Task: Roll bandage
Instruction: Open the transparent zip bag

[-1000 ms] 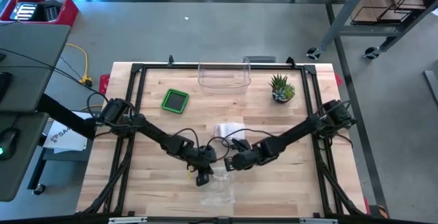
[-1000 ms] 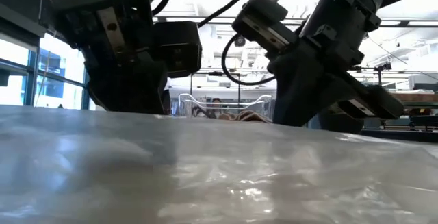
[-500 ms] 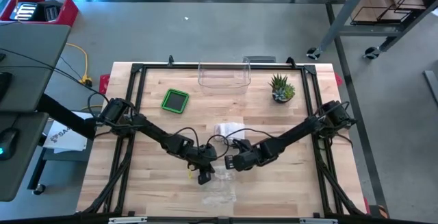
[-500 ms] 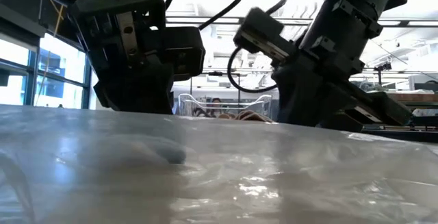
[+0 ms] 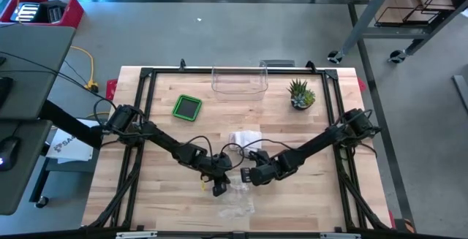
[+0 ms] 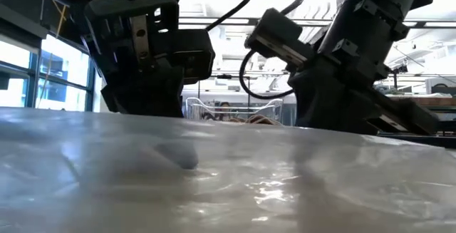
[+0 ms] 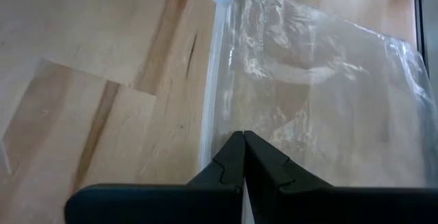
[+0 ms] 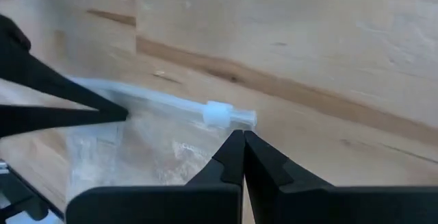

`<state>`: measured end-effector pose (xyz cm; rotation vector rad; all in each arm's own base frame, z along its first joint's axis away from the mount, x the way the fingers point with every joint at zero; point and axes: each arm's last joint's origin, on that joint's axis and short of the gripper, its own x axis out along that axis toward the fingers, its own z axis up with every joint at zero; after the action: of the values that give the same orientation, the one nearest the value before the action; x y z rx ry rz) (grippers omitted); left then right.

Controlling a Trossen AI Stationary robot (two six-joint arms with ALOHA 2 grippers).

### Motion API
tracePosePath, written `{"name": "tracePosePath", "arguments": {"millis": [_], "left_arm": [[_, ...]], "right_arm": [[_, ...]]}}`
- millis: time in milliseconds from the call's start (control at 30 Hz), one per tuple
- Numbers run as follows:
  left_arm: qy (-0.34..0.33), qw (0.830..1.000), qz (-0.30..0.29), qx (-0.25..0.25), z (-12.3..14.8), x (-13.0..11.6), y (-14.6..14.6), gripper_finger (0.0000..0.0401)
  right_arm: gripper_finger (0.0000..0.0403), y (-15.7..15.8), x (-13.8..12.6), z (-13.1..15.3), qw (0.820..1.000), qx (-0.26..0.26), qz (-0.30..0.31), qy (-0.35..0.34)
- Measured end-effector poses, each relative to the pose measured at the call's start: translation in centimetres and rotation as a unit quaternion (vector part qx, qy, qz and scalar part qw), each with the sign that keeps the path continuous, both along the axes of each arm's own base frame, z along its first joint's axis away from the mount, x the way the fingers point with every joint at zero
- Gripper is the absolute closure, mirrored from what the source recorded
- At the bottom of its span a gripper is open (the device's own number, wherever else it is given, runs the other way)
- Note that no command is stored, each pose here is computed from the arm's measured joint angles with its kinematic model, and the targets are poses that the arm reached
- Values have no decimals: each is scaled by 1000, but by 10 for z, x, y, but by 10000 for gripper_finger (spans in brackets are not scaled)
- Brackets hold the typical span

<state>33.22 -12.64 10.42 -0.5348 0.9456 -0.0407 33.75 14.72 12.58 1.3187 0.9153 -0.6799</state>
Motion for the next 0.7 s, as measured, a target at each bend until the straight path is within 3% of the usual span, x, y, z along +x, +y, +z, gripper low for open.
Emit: {"name": "tracePosePath", "arguments": {"millis": [700], "left_arm": [[-8,1000,0,3,0,1,0,401]], "right_arm": [[403,-12,2,6,1000,-9,28,3]]}}
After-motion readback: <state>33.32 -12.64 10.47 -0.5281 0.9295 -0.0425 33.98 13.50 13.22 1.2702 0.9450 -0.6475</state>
